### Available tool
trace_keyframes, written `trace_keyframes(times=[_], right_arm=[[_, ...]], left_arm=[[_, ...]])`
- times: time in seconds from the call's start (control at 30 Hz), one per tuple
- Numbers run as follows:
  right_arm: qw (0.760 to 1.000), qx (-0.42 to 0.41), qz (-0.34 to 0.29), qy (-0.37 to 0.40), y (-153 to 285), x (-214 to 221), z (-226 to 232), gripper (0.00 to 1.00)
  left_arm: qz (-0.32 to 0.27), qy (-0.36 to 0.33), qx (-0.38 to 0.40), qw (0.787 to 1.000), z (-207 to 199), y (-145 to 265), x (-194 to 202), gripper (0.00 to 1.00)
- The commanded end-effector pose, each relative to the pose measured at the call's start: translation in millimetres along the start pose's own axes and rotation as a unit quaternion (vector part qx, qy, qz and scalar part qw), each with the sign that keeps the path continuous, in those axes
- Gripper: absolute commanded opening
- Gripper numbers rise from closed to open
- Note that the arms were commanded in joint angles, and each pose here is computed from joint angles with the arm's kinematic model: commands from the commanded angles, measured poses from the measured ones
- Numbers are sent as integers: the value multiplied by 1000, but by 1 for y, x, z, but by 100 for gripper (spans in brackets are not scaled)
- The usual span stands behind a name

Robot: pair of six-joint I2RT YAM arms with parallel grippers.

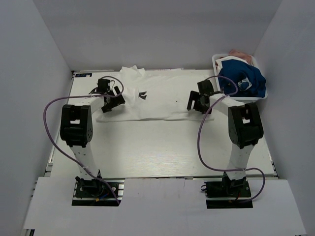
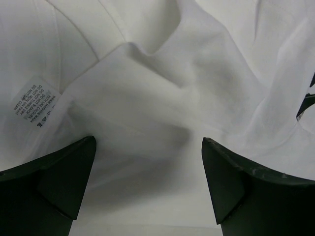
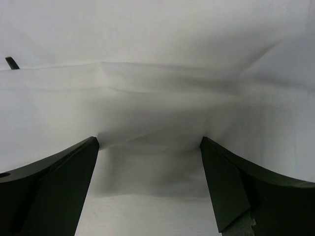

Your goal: Fold and stack the t-shirts

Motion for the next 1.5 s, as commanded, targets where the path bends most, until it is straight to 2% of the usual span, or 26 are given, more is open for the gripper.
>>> trace_keyframes(times=[0.0,0.1,0.13,0.17,0.2,0.3,0.37,0.5,0.63,0.77,0.83,0.87,0.9,0.93,0.97,1.0,1.03,1.07,1.1,1.17,1.2,1.23,1.33,1.4,1.43,1.47], right_arm=[[998,33,61,-4,12,43,-30,90],[995,48,84,5,33,81,-51,90],[995,48,83,5,37,88,-55,90],[996,45,74,-5,47,92,-57,90],[993,60,104,1,50,120,-71,90],[994,37,102,3,74,140,-74,90],[996,16,82,14,96,138,-68,90],[1000,-22,6,20,132,103,-41,90],[995,-61,-76,21,150,64,-13,90],[992,-43,-116,-6,138,22,12,90],[993,-26,-110,-20,123,4,17,90],[995,-17,-94,-22,112,-7,24,90],[998,16,-64,-19,81,-6,22,90],[996,2,-85,-24,89,-30,34,90],[997,16,-69,-25,71,-36,28,90],[998,25,-59,-16,56,-40,27,90],[998,26,-56,-16,50,-46,26,90],[997,2,-79,-13,59,-69,39,90],[998,32,-47,-4,35,-64,32,90],[996,27,-81,9,40,-90,42,90],[996,44,-77,7,21,-96,40,90],[996,53,-71,9,17,-96,39,90],[996,50,-70,18,-4,-110,39,90],[995,57,-77,16,-13,-117,37,90],[995,61,-76,11,-17,-117,36,90],[994,73,-77,6,-26,-116,33,90]], left_arm=[[135,25,-58,989,17,16,67,100],[162,62,-104,979,27,46,102,100],[182,69,-116,974,33,54,125,100],[167,73,-111,977,29,72,129,100],[184,89,-124,971,32,81,152,100],[161,116,-101,975,31,111,165,100],[157,119,-115,974,33,129,166,100],[62,127,-133,981,30,158,118,100],[-25,94,-59,994,8,164,51,100],[-42,67,-74,994,-2,129,-21,100],[-32,40,-78,996,-5,107,-42,100],[-61,31,-70,995,-12,108,-72,100],[-53,20,-72,996,-14,99,-81,100],[-10,0,-84,996,-12,58,-79,100],[-35,-7,-78,996,-18,60,-107,100],[-31,-16,-79,996,-19,47,-114,100],[-25,-25,-72,997,-21,34,-120,100],[-29,-46,-51,997,-30,9,-133,100],[-22,-53,-52,997,-30,-1,-135,100],[-37,-65,-36,997,-34,-18,-143,100],[-61,-69,-31,995,-34,-30,-148,100],[-47,-75,-29,996,-31,-47,-134,100],[-60,-79,-27,995,-29,-65,-129,95],[-55,-73,-33,995,-28,-75,-126,88],[-45,-74,-17,996,-31,-76,-126,78],[-37,-74,-9,997,-31,-81,-122,73]])
Point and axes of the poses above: each gripper's point midway between its finger pads, its own y axis back along the fingers, its own z axis along the line the jaws close on, x = y × z, the point moved 10 cm from there along y, back along the fingers, and after that the axes turned 14 degrees about -y, right-handed, at the moved point
